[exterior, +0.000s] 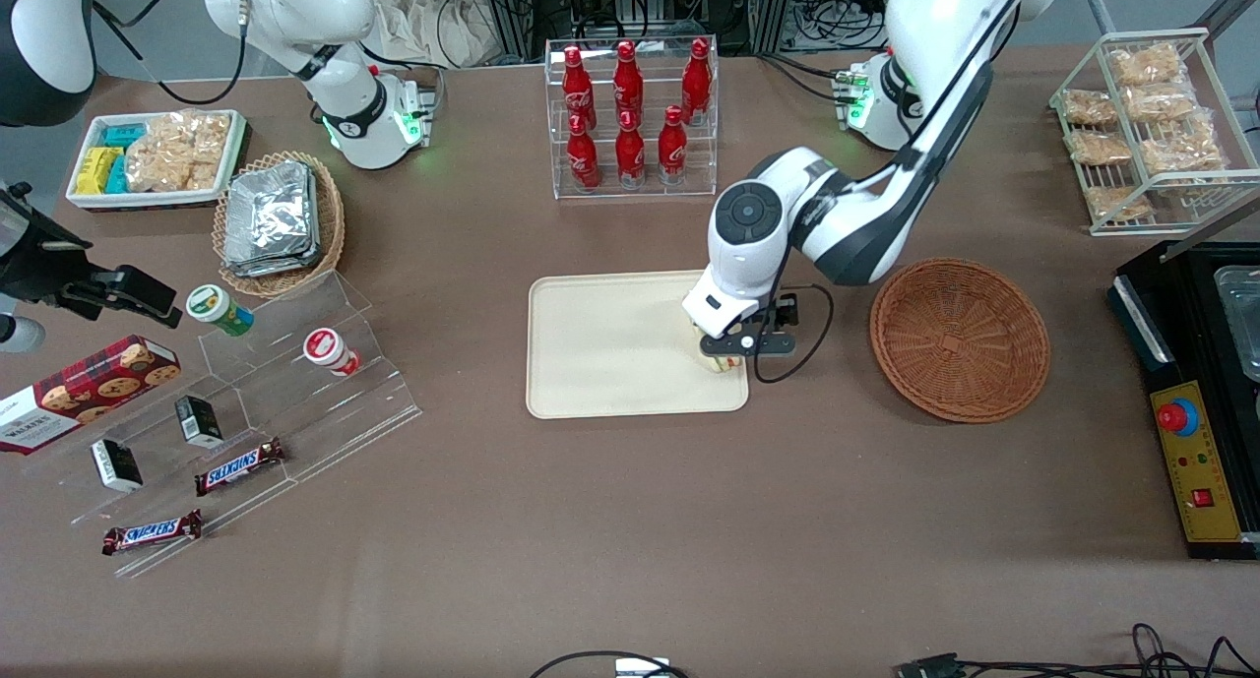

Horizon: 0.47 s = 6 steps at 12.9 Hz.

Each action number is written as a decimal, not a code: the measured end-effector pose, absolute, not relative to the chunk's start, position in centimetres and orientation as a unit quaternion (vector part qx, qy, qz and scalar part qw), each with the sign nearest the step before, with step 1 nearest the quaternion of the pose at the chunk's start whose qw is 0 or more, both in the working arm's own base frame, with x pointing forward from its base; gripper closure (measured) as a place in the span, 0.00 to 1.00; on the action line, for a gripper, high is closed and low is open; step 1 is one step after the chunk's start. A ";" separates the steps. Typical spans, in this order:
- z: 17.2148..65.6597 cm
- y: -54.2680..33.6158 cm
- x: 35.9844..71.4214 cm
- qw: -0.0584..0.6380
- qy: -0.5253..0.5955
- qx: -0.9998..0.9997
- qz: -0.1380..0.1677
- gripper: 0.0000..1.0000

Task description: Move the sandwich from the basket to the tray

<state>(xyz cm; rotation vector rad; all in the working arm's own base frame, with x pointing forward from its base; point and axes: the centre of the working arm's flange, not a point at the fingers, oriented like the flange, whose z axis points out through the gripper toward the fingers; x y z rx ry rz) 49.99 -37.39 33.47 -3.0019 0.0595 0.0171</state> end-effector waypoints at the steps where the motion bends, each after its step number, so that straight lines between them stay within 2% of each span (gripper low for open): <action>1: 36.3 -37.4 50.6 0.075 0.016 -0.997 0.006 0.00; 3: 42.1 -36.8 52.2 0.067 0.015 -0.998 0.012 0.00; 6: 50.0 -31.0 57.0 0.042 -0.014 -0.999 -0.008 0.00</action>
